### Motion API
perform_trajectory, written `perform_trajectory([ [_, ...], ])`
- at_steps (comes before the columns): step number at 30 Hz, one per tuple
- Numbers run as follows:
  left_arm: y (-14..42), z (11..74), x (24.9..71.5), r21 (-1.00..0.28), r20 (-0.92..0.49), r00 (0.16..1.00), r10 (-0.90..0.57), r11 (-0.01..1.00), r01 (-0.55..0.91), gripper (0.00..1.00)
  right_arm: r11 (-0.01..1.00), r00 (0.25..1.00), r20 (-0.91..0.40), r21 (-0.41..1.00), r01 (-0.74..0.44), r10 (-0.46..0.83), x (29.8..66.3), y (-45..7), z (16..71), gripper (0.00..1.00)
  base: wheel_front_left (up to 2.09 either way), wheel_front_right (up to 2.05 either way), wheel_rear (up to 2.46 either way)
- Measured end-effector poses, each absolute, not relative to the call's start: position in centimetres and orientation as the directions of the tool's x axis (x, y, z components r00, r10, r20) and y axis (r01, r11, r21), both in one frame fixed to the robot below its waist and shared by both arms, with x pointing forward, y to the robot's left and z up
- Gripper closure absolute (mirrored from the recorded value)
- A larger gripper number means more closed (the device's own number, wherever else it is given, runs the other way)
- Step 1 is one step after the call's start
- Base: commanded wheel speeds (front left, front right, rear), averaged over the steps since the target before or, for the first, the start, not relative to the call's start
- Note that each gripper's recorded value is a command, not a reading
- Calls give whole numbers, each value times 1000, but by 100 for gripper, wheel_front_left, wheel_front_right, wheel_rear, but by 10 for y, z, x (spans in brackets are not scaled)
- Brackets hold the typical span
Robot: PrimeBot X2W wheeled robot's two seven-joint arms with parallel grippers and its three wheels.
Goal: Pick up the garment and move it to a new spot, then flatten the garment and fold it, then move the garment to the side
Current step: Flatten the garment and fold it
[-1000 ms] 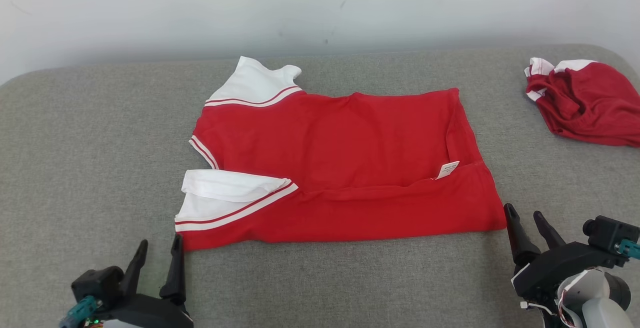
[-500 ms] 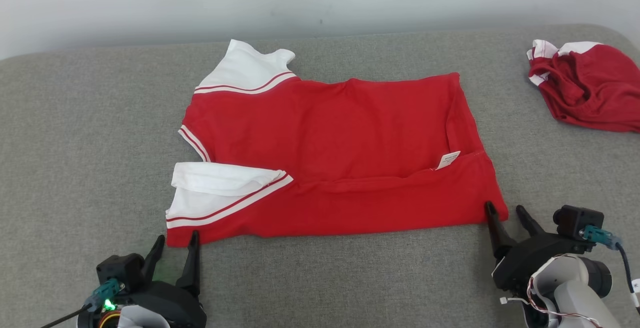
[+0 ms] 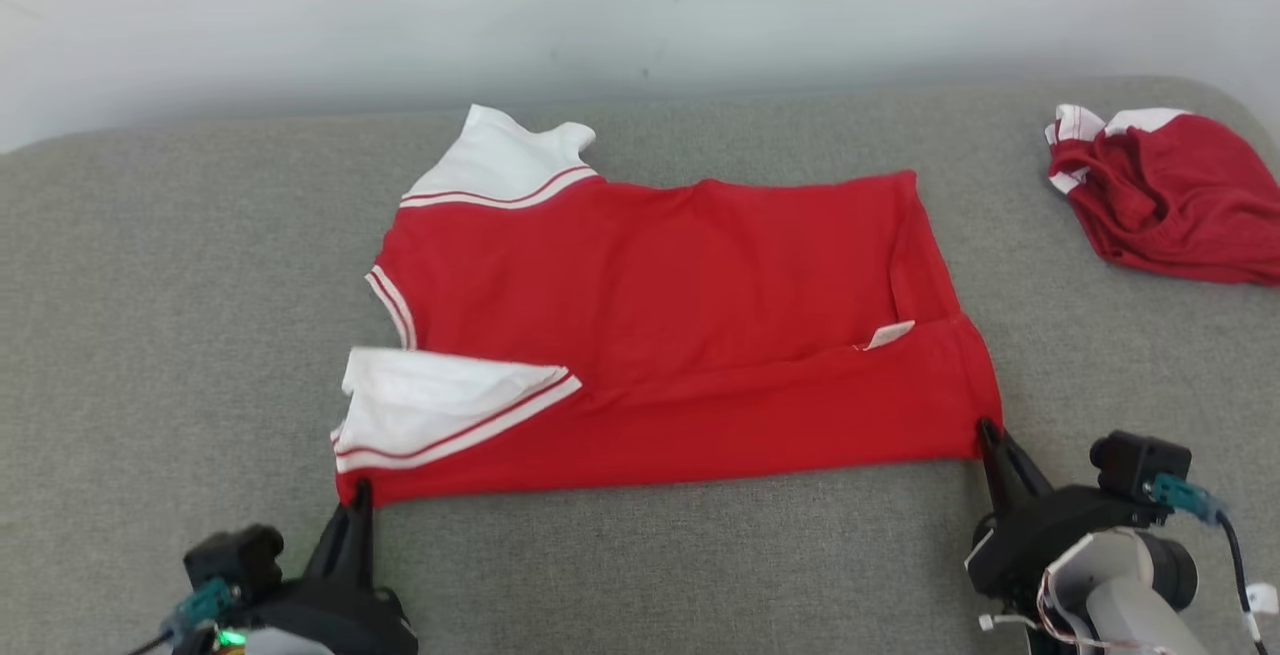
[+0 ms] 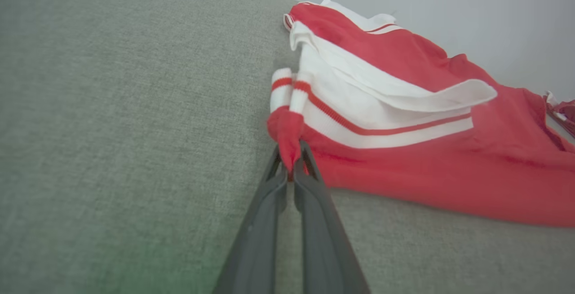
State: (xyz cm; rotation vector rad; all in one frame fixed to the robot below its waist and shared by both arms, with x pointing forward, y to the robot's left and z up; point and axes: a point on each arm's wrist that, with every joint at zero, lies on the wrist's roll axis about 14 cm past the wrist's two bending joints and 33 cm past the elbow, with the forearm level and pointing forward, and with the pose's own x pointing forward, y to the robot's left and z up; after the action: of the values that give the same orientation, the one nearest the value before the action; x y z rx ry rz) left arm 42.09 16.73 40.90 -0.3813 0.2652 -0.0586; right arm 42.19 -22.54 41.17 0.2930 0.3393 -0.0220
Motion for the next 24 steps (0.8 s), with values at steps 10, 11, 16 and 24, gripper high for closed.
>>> perform_trajectory([
  [10, 182, 410, 374, -414, -229, 972, -46, 908, -55, 100, 944, 949, -309, 328, 45, 62, 388, -218, 416, 100, 0, 0, 0],
  [11, 183, 409, 368, -420, -231, 972, -36, 905, -66, 100, 942, 947, -316, 331, 49, 62, 382, -219, 413, 100, 0, 0, 0],
  [16, 184, 405, 343, -429, -242, 970, -17, 899, -91, 100, 936, 931, -360, 346, 68, 66, 352, -218, 402, 100, 0, 0, 0],
  [24, 183, 404, 324, -406, -246, 969, 5, 908, -108, 33, 925, 919, -390, 367, 99, 56, 326, -214, 400, 0, 0, 0, 0],
])
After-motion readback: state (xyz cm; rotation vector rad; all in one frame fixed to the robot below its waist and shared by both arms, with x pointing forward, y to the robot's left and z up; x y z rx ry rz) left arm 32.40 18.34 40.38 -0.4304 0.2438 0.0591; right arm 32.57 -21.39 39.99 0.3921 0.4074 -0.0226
